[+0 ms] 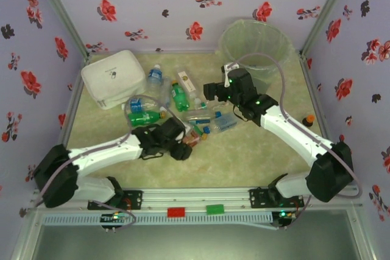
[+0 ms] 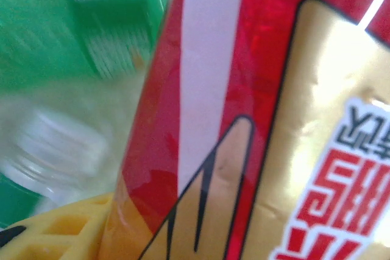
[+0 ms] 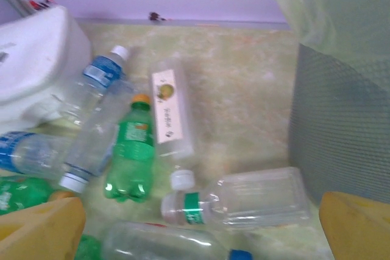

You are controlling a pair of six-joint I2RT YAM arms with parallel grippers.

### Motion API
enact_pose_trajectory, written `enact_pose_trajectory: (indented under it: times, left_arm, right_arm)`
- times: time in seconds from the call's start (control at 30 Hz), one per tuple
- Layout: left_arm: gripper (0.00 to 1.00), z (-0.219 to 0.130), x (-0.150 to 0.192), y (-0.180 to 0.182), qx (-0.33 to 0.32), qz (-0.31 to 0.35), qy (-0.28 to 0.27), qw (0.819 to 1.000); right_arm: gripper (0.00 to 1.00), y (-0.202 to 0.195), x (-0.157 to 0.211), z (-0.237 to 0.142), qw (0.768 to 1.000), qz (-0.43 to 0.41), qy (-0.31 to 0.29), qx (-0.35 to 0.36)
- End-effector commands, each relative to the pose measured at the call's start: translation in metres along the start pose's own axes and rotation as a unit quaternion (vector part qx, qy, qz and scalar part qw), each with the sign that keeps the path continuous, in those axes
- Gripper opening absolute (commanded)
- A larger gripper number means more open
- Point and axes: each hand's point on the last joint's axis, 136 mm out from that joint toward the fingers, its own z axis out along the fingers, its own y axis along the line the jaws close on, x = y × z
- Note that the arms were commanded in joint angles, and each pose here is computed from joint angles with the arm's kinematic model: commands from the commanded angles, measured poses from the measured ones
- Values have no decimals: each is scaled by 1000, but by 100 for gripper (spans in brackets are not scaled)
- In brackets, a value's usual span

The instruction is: Put the plastic bottles in the bin

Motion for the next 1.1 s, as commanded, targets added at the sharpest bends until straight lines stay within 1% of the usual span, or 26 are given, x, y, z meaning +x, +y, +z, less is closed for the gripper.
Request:
enact_pose_trajectory:
  times: [0.0, 0.07, 0.13, 0.17, 0.23, 0.27, 0.37, 0.43, 0.63, 0.77, 1.07]
  left_arm:
    - [48, -33, -77, 14, 8, -65, -163, 984]
    - [48, -49, -107, 28, 21, -110, -249, 962]
    - [46, -63, -129, 41, 36, -145, -318, 936]
    - [45, -69, -138, 45, 43, -152, -347, 925]
    - [44, -78, -152, 46, 60, -148, -383, 910]
    - [44, -81, -158, 43, 71, -140, -391, 907]
    - [44, -80, -168, 38, 98, -135, -386, 907]
    - [44, -79, -173, 35, 121, -139, -386, 904]
    - [43, -75, -180, 24, 173, -148, -387, 893]
    - [43, -71, -182, 19, 187, -150, -380, 893]
    - [43, -65, -186, 15, 192, -141, -362, 901]
  right_arm:
    - [100, 27, -28, -18, 995, 35, -45, -83]
    - [100, 40, -34, -22, 990, 45, -53, -121]
    - [100, 52, -40, -26, 985, 51, -57, -154]
    - [100, 57, -41, -27, 982, 52, -57, -170]
    - [100, 67, -43, -29, 977, 59, -54, -199]
    - [100, 73, -43, -30, 973, 62, -52, -215]
    - [100, 88, -44, -32, 962, 69, -45, -262]
    - [100, 96, -45, -33, 954, 76, -44, -287]
    - [100, 110, -44, -27, 939, 85, -35, -331]
    - [99, 115, -42, -19, 935, 85, -24, -343]
    - [92, 123, -33, -4, 930, 94, -5, -354]
